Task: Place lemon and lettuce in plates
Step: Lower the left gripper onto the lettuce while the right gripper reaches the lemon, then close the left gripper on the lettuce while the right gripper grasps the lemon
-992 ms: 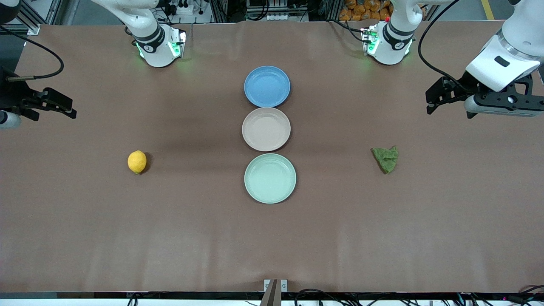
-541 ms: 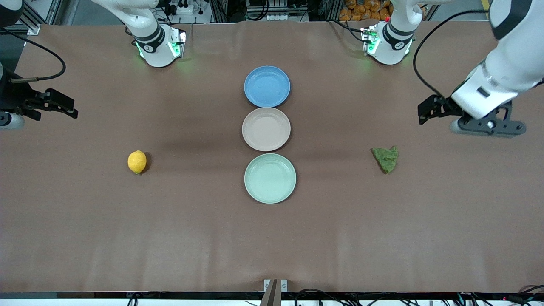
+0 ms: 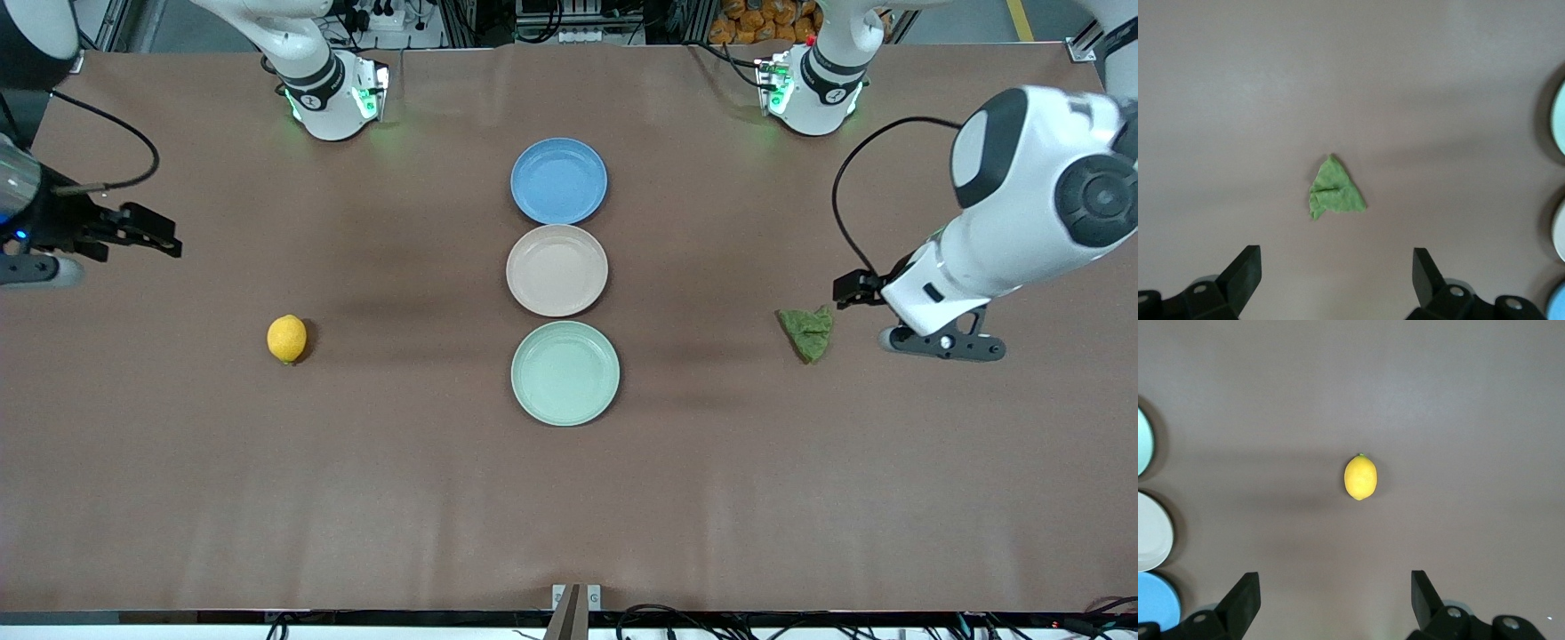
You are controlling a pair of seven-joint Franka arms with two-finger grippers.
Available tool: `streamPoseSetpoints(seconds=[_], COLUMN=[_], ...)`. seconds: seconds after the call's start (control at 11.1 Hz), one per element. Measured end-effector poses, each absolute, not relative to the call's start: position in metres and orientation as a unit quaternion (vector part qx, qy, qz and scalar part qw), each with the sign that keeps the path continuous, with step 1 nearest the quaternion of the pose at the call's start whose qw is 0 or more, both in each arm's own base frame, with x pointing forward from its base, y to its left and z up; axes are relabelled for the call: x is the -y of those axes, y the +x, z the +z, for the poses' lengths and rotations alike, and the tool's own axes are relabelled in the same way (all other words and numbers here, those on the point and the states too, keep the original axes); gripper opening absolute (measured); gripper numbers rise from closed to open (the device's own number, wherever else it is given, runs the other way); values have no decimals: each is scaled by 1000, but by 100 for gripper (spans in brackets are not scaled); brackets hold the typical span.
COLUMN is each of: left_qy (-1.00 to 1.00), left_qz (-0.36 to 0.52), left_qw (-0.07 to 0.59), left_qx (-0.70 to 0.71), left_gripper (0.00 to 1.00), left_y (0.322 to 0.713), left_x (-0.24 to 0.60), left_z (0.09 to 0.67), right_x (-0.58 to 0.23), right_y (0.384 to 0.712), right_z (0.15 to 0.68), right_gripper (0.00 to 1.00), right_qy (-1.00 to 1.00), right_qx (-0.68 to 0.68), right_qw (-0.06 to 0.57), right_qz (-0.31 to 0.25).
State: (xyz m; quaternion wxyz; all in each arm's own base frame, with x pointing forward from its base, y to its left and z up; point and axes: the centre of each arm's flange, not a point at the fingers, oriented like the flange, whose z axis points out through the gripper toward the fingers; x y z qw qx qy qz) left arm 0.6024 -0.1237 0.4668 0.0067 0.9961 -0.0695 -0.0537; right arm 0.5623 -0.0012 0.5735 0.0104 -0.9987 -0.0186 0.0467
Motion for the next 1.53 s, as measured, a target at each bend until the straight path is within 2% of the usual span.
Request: streamPoseSetpoints(seconds=[0.45, 0.9, 1.08, 1.53], left_qy=[996, 996, 995, 993], left_qz=[-49, -61, -70, -74], left_qw=[8, 9, 10, -21], left_qx=[69, 68, 68, 92], left_gripper=[100, 100, 100, 100], left_y=[581, 555, 544, 541], left_x=[121, 117, 116, 115], left_z=[360, 284, 251, 195], right_x=[2, 5, 5, 23], right_y=[557, 534, 529, 528], right_z=[441, 311, 278, 236], right_gripper=[100, 100, 100, 100], right_qy=[-998, -1000, -1000, -1000], right_qx=[15, 10, 9, -9], right_qw=[12, 14, 17, 16], right_qz=[64, 26, 23, -4])
